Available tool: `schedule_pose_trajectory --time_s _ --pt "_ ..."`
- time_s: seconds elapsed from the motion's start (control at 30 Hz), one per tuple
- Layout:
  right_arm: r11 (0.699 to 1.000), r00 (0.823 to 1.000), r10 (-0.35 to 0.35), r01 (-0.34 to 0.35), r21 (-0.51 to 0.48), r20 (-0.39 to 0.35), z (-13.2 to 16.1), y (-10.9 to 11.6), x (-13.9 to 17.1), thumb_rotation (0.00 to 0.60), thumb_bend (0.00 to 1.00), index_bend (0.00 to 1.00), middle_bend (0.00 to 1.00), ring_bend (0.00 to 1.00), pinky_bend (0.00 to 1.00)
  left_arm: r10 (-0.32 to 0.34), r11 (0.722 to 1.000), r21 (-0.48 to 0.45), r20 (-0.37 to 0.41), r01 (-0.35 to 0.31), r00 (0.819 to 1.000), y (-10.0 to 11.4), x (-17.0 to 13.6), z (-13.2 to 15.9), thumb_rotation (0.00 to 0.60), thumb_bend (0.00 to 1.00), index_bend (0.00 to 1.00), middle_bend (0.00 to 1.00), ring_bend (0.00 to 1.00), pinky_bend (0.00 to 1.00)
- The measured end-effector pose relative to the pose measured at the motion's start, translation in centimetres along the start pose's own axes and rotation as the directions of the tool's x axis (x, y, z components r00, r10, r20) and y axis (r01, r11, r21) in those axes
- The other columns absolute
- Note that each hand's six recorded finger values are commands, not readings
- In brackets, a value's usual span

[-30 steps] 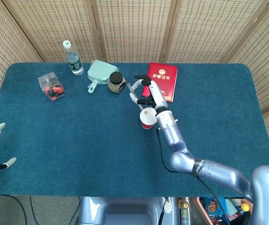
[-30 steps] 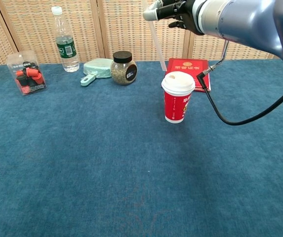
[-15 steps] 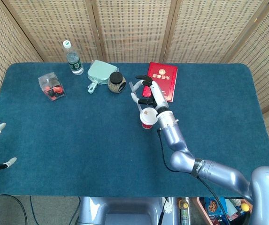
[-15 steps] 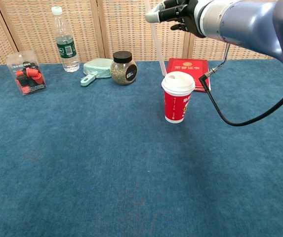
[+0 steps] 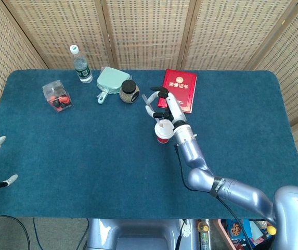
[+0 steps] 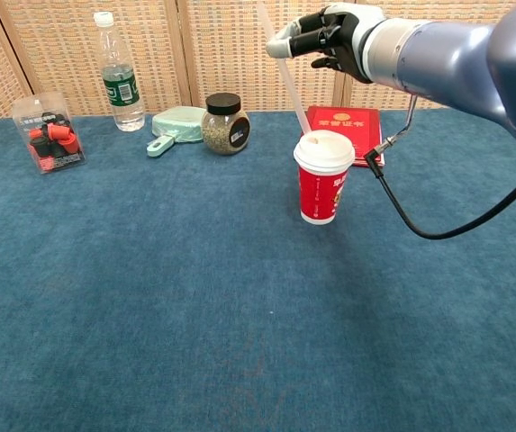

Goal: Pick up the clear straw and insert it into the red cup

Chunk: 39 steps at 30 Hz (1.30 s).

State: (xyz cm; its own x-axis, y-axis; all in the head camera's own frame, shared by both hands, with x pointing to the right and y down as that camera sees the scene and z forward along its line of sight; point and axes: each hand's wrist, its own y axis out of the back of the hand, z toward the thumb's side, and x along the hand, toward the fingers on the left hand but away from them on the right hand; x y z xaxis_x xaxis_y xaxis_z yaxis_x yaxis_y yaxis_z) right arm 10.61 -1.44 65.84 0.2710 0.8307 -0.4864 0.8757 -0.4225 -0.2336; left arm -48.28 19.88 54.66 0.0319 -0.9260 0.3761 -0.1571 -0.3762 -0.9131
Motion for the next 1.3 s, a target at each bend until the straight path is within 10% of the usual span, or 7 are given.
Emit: schedule_pose_trajectory --time_s 0.97,1.17,1.3 --pt "0.998 0.998 0.044 -0.047 0.048 0.049 -5.8 1.0 1.1 0.6 0.45 0.72 0.21 0.0 0.0 -0.026 1.0 0.006 0.004 0.026 1.0 -0.7 0.2 0.2 0.6 0.11 0.0 0.0 0.0 0.0" --pt "0.994 0.997 0.069 -0.072 0.084 0.039 -6.2 0.8 1.5 0.6 0.05 0.33 0.1 0.0 0.0 -0.03 0.999 0.009 0.004 0.03 1.0 -0.8 0.2 0.2 0.6 0.11 0.0 0.0 0.0 0.0" --pt "0.981 0.996 0.086 -0.085 0.174 0.003 -6.2 0.7 1.8 0.6 0.0 0.22 0.08 0.0 0.0 -0.032 0.999 0.012 0.004 0.032 0.999 -0.9 0.3 0.3 0.6 0.11 0.0 0.0 0.0 0.0"
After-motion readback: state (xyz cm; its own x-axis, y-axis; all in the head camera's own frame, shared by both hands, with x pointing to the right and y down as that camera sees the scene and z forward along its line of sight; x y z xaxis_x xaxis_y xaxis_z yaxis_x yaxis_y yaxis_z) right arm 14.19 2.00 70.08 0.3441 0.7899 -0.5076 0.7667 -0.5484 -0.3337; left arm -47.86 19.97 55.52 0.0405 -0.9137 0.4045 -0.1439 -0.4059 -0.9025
